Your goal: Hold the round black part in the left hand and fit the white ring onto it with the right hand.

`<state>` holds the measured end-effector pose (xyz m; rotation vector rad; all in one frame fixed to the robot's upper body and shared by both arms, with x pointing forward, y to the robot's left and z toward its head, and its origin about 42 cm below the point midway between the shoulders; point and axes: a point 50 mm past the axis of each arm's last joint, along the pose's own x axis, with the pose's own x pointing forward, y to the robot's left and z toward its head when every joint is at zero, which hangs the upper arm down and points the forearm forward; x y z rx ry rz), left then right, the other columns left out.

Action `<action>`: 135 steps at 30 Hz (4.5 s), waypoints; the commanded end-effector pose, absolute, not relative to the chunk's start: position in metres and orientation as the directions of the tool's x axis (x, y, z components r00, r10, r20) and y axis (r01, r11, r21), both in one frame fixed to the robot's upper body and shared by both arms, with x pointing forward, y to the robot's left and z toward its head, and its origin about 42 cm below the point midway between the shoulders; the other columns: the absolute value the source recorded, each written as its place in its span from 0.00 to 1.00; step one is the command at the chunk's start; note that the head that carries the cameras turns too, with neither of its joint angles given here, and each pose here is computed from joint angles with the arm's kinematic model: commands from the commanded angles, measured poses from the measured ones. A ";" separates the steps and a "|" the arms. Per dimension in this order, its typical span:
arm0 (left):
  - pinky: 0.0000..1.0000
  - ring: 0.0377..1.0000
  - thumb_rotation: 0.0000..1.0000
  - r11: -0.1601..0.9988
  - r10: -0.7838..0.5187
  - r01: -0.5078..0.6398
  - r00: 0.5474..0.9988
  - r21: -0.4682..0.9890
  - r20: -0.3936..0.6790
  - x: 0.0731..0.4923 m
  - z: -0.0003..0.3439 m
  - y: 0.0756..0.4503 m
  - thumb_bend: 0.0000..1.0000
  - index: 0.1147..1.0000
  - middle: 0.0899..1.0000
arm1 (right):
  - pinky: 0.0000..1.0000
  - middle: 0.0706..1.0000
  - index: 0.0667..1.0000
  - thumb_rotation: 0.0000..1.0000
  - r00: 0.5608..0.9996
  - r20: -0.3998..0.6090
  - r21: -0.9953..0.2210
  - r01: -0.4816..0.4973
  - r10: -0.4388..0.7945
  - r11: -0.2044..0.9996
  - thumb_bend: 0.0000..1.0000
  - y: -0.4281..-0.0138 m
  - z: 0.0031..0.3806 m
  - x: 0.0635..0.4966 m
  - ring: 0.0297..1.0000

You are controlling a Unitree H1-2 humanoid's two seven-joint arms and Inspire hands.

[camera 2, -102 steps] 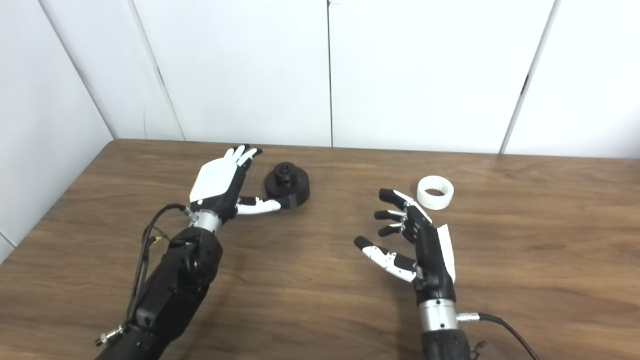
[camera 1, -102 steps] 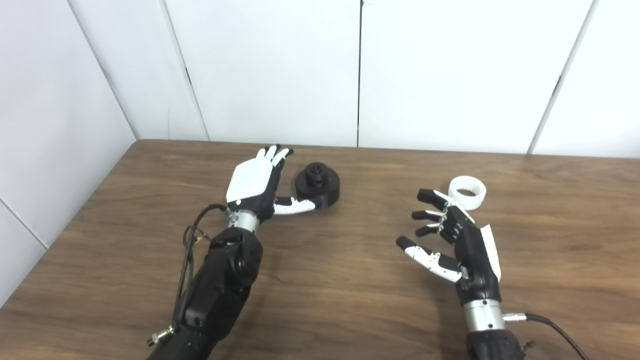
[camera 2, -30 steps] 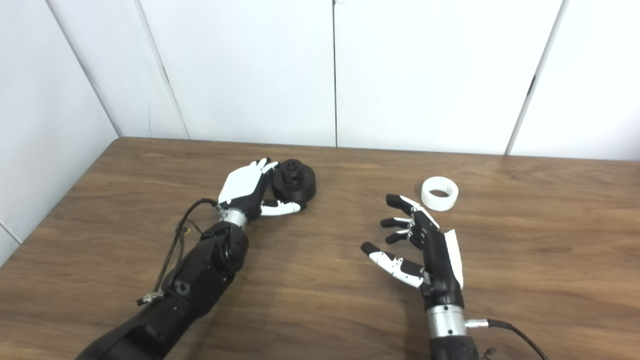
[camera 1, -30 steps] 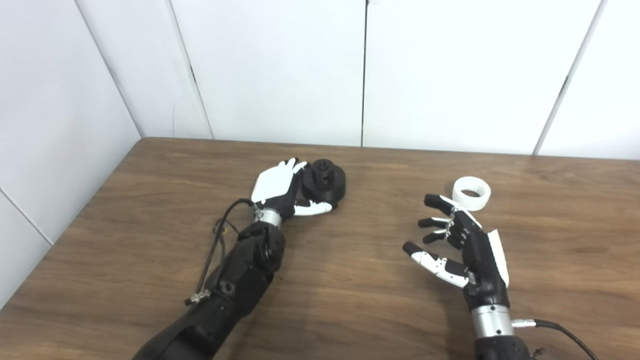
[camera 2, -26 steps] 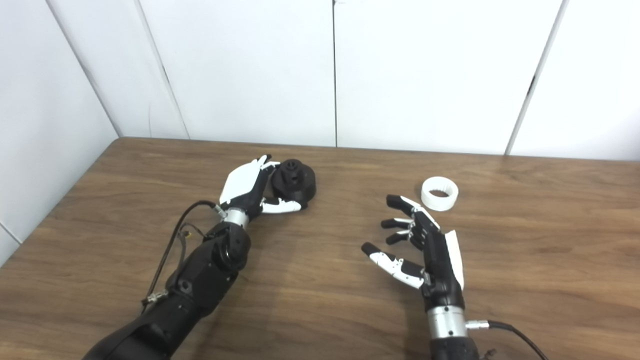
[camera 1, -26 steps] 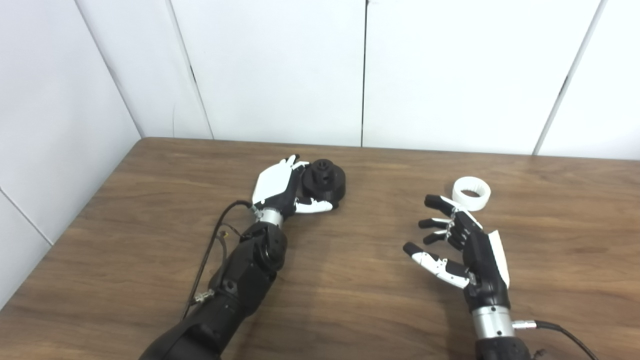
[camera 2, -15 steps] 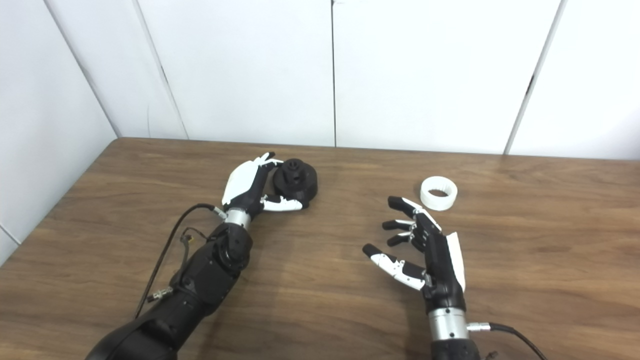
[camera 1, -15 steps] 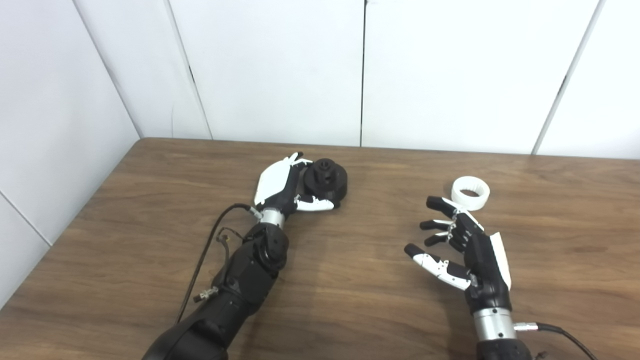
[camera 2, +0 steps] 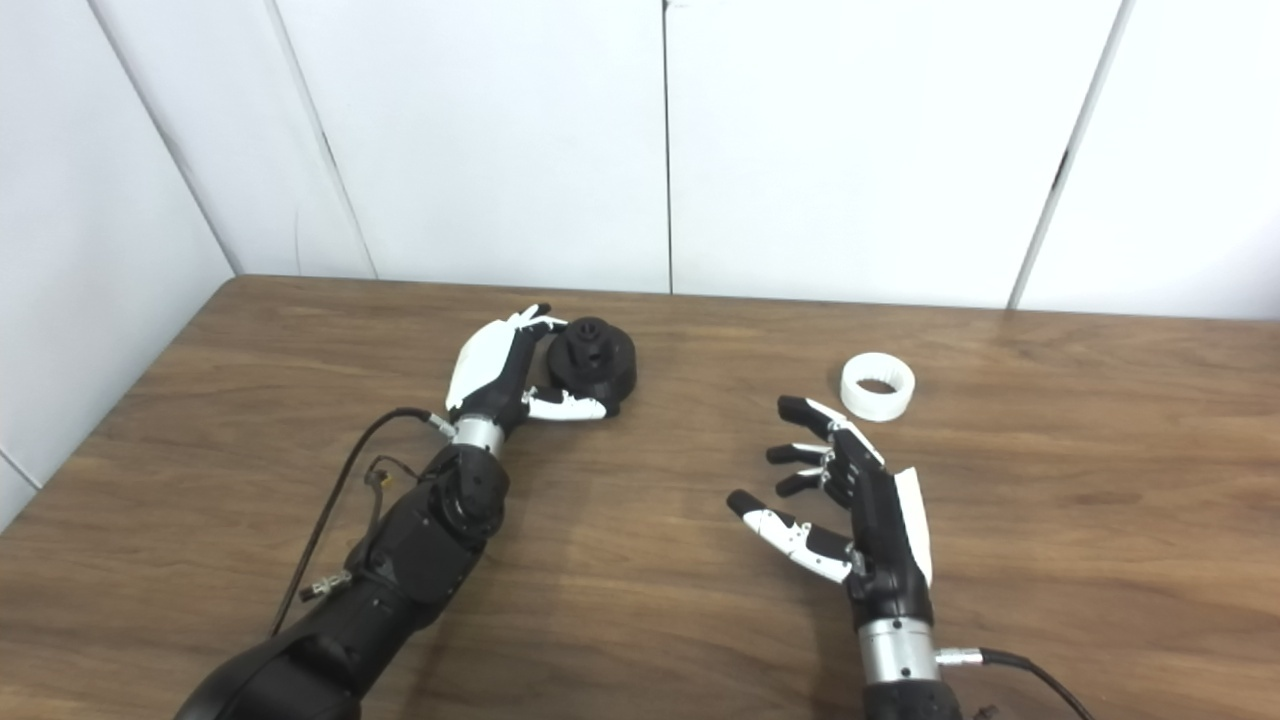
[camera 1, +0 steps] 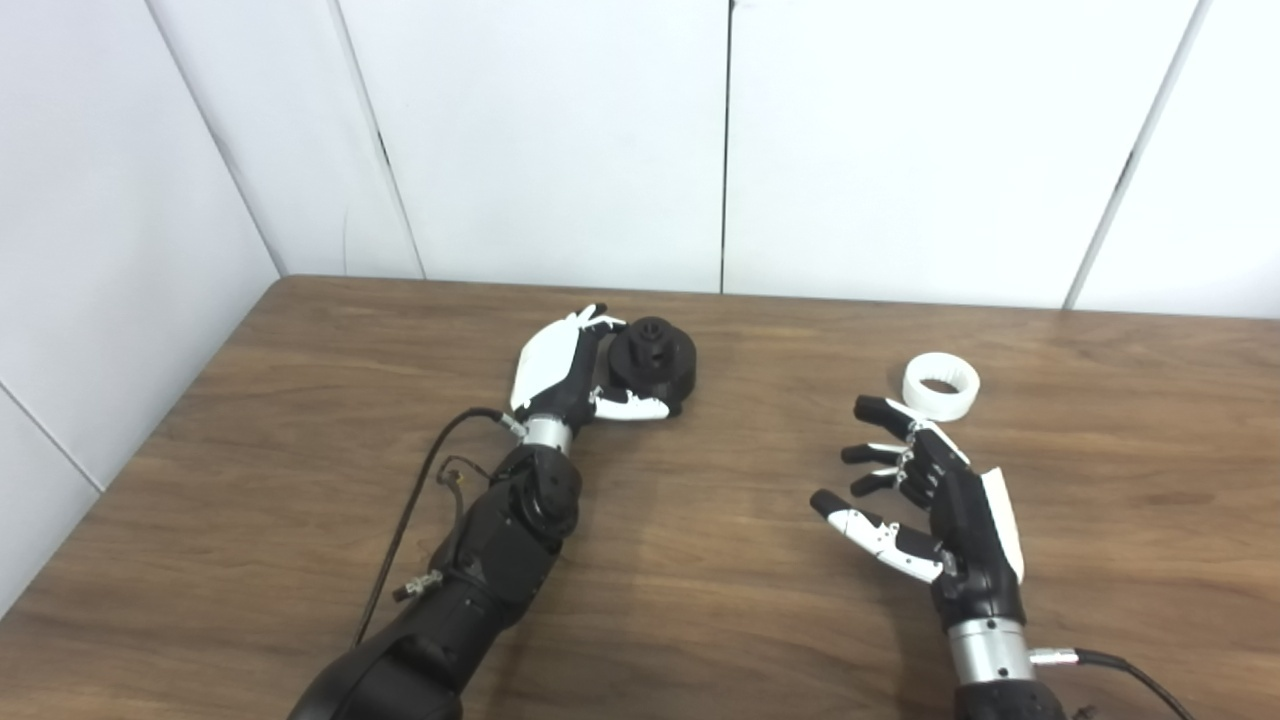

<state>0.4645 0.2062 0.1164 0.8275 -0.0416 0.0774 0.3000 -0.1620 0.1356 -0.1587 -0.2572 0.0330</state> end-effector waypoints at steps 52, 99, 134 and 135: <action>0.97 0.98 0.31 0.711 -0.294 0.153 0.951 0.686 0.092 0.276 0.122 0.157 0.91 0.55 0.95 | 0.47 0.78 0.74 0.08 0.970 0.239 -0.153 0.003 0.034 0.988 0.65 -0.156 0.130 0.299 0.62; 0.85 0.95 0.19 0.718 -0.327 0.184 0.941 0.671 0.092 0.275 0.126 0.190 0.93 0.54 0.93 | 0.65 0.81 0.72 0.30 0.896 0.443 -0.623 0.286 0.027 0.728 0.69 -0.199 0.187 0.340 0.77; 0.94 0.98 0.26 0.637 -0.372 0.254 0.928 0.728 0.001 0.274 0.112 0.181 0.94 0.55 0.96 | 0.83 0.96 0.80 0.57 0.954 0.290 -0.897 0.245 0.072 0.367 0.82 -0.262 0.280 0.461 0.95; 0.93 0.99 0.26 0.635 -0.373 0.256 0.928 0.729 -0.001 0.274 0.112 0.180 0.94 0.55 0.96 | 0.84 0.96 0.81 0.58 0.956 0.283 -0.900 0.238 0.074 0.364 0.82 -0.261 0.279 0.462 0.95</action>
